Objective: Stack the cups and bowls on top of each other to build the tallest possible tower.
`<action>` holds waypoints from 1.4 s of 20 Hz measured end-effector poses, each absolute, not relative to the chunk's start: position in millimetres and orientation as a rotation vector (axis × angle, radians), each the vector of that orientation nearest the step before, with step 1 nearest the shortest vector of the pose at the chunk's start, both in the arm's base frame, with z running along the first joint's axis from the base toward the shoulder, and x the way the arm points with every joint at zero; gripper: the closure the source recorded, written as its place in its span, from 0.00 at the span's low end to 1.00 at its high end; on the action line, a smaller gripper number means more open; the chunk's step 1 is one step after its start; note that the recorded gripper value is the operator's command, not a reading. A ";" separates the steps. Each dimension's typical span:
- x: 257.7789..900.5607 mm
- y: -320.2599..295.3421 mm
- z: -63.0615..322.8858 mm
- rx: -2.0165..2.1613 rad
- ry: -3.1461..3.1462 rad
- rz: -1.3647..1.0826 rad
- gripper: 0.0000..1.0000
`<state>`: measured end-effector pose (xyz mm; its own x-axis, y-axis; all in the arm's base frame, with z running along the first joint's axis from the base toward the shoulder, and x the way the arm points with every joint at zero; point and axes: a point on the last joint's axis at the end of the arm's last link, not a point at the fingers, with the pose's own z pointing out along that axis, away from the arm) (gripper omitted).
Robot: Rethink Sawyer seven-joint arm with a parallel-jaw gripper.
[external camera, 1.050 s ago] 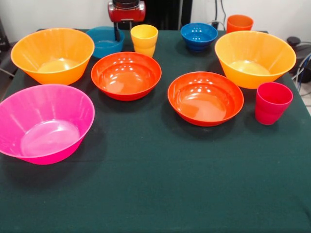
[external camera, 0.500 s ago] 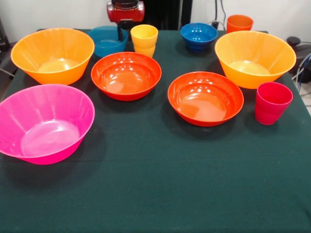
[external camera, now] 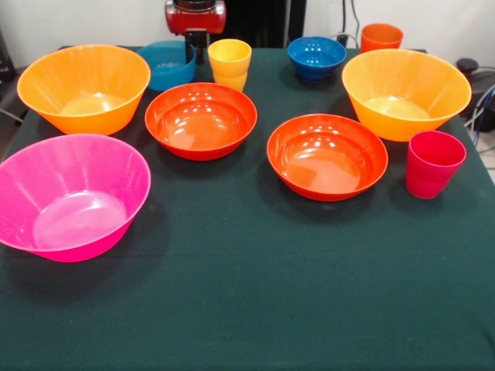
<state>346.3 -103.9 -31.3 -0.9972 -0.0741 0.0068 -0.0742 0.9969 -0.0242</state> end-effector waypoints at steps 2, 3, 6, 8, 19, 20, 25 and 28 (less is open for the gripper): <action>347.3 -104.5 -30.4 0.117 -3.136 0.042 1.00; 347.7 -104.8 -30.0 0.117 -3.137 0.043 1.00; 352.0 -107.9 -25.7 0.117 -3.149 0.058 1.00; 355.4 -110.2 -21.1 0.116 -3.160 0.070 1.00; 359.3 -113.2 37.6 0.054 -3.138 0.122 1.00; 358.9 -112.7 41.6 0.047 -3.134 0.123 1.00; 358.2 -107.8 63.4 0.009 -3.114 0.126 1.00; 358.8 -103.5 72.2 -0.002 -3.113 0.125 1.00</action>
